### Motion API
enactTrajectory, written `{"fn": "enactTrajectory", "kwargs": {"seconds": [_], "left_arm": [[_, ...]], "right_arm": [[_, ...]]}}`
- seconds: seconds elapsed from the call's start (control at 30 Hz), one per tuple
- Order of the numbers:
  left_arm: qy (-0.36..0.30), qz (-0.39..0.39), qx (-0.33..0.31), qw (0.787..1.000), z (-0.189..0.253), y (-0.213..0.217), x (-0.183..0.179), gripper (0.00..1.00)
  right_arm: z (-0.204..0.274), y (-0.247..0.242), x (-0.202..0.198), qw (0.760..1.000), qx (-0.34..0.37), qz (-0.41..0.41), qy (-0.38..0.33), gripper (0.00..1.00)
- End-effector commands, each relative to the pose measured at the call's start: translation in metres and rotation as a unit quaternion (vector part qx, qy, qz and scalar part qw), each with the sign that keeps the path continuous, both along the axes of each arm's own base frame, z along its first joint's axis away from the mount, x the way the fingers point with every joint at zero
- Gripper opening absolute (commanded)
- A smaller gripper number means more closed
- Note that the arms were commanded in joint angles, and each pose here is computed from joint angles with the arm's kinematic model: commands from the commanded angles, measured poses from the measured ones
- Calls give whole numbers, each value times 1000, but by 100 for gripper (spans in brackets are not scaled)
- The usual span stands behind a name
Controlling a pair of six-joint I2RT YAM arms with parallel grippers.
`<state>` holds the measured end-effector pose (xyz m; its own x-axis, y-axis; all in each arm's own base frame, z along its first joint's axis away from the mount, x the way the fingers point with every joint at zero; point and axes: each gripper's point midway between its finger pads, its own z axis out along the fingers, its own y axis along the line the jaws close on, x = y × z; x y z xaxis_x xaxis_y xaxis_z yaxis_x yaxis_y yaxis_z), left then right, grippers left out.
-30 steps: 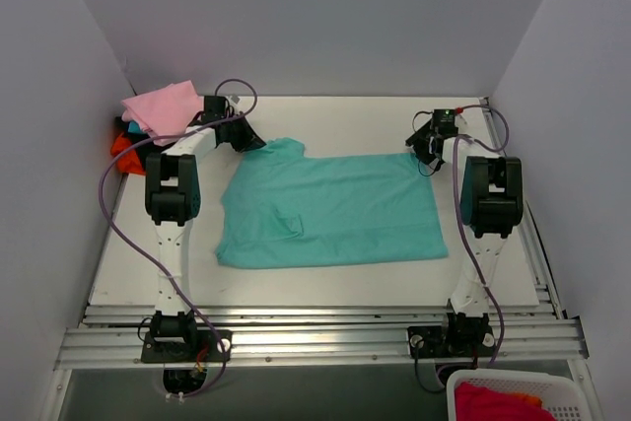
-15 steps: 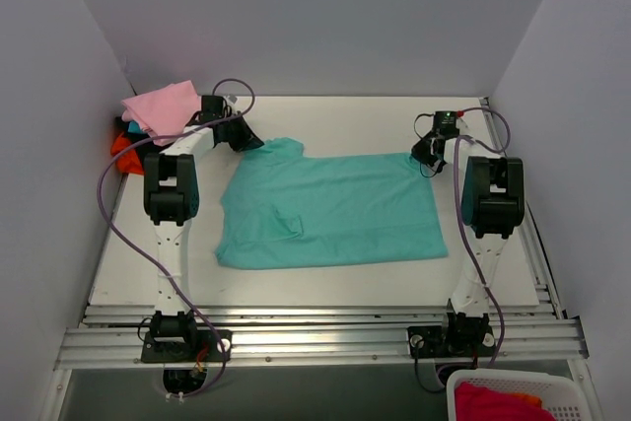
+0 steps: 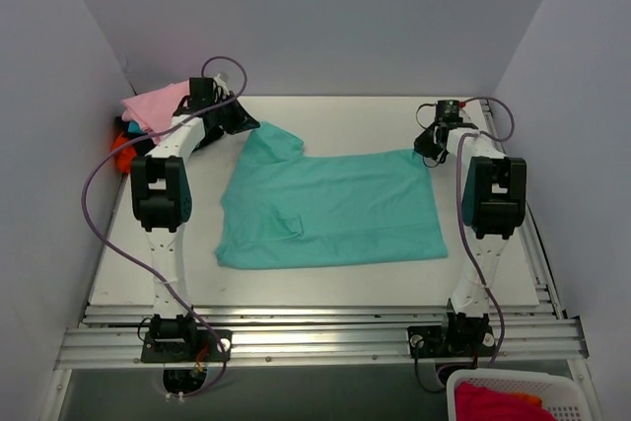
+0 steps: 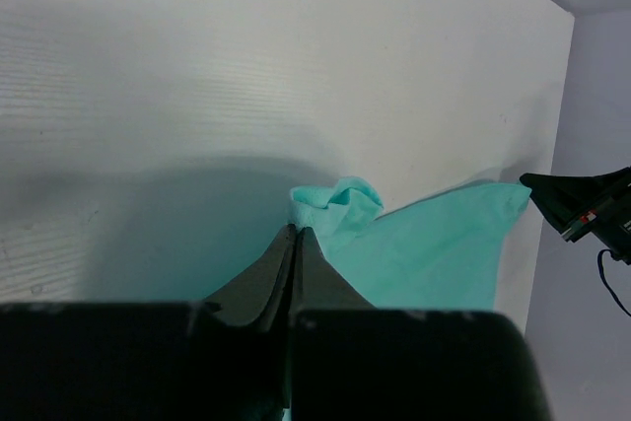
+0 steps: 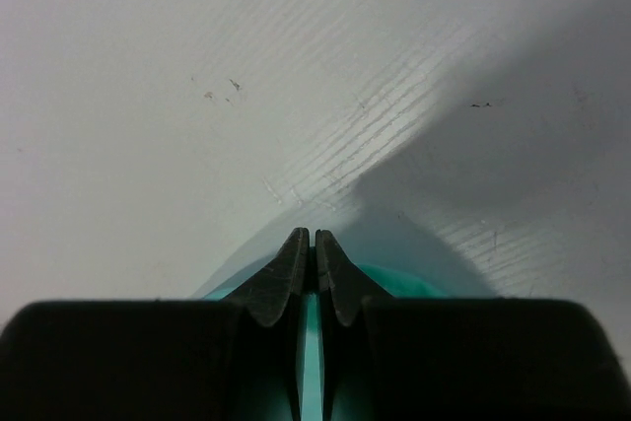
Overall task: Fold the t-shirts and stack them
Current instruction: Fold the tshirt
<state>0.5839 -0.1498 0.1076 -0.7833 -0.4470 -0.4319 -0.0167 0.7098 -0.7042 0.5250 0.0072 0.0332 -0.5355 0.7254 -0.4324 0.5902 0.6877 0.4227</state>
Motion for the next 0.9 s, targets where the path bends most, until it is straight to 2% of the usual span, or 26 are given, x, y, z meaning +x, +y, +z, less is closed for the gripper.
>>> {"fn": "enactTrajectory", "kwargs": {"seconds": [0.0, 0.5, 0.87], "left_arm": [[-56, -7, -5, 998, 63, 1, 1, 2], [-71, -16, 23, 997, 113, 10, -52, 2], [-61, -13, 54, 997, 107, 21, -117, 2]], "right_arm": [[61, -5, 7, 999, -10, 0, -44, 0], [107, -2, -14, 997, -3, 5, -73, 0], [101, -5, -64, 999, -16, 12, -46, 0]]}}
